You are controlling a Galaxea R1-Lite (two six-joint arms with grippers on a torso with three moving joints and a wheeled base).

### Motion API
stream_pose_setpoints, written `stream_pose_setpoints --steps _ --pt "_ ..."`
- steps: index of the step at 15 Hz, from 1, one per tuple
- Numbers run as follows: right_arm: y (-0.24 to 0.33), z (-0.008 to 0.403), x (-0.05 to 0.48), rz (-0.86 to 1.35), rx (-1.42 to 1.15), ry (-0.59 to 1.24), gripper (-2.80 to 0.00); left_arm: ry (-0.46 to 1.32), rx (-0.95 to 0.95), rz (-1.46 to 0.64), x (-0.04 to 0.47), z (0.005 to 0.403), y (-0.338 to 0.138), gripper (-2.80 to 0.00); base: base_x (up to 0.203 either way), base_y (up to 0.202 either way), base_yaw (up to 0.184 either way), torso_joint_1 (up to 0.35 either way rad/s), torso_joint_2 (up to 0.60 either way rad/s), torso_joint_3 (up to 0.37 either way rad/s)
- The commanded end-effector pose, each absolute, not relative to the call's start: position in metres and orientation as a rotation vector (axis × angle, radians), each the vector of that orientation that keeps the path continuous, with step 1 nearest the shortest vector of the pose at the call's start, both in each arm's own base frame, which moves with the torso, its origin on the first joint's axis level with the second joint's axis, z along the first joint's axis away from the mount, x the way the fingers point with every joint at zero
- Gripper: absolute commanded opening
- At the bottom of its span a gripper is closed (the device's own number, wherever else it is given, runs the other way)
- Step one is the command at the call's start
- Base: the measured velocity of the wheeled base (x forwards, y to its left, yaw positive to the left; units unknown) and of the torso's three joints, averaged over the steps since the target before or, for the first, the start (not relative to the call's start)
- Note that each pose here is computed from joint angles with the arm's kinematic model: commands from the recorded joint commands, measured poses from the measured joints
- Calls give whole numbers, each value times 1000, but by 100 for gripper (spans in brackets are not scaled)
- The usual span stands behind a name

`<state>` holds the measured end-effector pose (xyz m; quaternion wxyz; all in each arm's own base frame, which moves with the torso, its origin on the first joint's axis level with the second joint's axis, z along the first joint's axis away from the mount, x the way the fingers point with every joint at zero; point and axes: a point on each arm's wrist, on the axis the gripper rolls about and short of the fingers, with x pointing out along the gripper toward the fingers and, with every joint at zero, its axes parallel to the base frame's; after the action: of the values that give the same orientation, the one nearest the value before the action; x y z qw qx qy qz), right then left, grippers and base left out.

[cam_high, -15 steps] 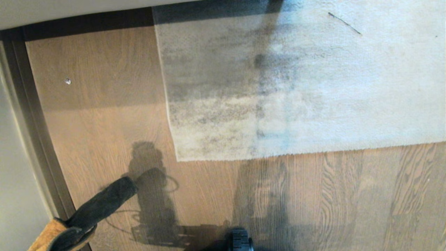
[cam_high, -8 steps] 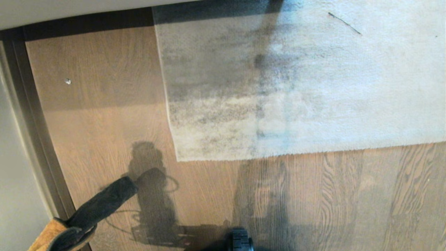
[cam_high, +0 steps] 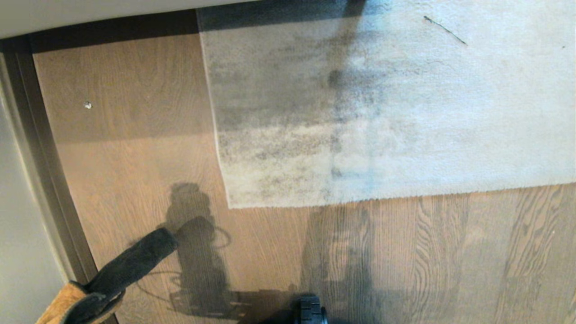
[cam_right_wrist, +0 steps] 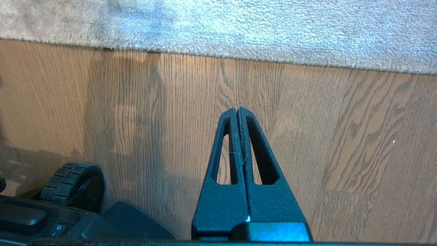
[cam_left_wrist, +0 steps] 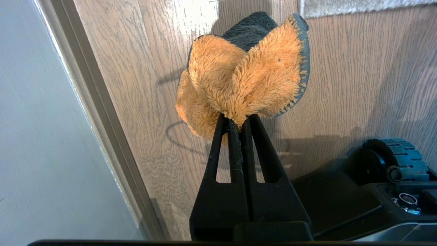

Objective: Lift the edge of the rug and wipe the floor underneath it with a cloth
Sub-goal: Put down the rag

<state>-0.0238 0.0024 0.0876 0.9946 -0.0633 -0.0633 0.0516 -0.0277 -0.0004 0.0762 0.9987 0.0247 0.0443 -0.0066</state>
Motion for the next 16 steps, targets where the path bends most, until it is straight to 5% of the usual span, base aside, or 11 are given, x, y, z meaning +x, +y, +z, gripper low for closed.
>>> stream_pose_setpoints --steps 1,16 --pt "2 88 -24 104 -127 -126 -280 89 48 -14 -28 76 0 -280 0 0 0 0 0 0" --pt "2 88 -24 104 -127 -126 -280 89 50 -15 -28 76 0 -280 0 0 0 0 0 0"
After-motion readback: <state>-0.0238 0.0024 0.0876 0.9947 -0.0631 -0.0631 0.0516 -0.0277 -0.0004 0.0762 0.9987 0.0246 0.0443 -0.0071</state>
